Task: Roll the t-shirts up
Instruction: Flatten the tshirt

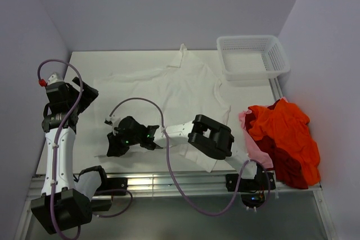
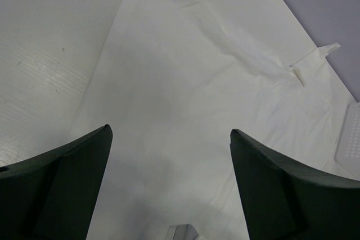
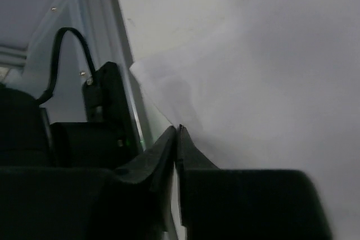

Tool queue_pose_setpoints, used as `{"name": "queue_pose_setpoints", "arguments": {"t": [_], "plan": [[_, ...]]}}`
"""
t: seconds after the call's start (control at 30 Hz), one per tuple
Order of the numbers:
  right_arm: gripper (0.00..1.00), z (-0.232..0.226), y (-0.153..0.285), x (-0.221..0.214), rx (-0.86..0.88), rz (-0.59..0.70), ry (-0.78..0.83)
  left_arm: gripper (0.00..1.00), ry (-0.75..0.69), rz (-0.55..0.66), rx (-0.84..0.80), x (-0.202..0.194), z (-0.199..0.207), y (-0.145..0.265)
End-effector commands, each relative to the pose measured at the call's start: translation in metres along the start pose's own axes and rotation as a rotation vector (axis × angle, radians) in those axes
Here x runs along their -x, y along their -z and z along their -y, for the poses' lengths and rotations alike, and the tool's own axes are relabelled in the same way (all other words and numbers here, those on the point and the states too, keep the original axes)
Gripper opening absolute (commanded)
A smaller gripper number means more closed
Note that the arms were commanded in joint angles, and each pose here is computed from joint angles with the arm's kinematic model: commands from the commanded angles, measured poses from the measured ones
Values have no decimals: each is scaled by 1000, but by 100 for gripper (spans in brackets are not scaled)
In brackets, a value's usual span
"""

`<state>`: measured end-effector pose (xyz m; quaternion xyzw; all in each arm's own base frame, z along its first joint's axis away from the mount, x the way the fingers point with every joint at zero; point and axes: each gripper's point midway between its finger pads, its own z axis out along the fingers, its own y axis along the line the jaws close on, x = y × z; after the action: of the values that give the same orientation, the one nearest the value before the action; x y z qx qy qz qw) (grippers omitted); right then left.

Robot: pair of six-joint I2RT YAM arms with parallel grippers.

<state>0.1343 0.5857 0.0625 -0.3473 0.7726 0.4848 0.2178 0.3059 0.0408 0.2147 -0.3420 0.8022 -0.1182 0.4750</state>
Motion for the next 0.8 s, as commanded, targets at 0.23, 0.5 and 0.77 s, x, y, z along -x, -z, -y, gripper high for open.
{"name": "queue_pose_setpoints", "arguments": {"t": [0.23, 0.5, 0.77], "plan": [[56, -51, 34, 32, 153, 89, 68, 91, -18, 24, -3, 10, 3, 0], [50, -19, 101, 64, 74, 241, -41, 91, 35, -65, -17, -14, 1, -16], [44, 91, 222, 40, -456, 311, -224, 89, 207, -171, -71, -65, -2, -48]]}}
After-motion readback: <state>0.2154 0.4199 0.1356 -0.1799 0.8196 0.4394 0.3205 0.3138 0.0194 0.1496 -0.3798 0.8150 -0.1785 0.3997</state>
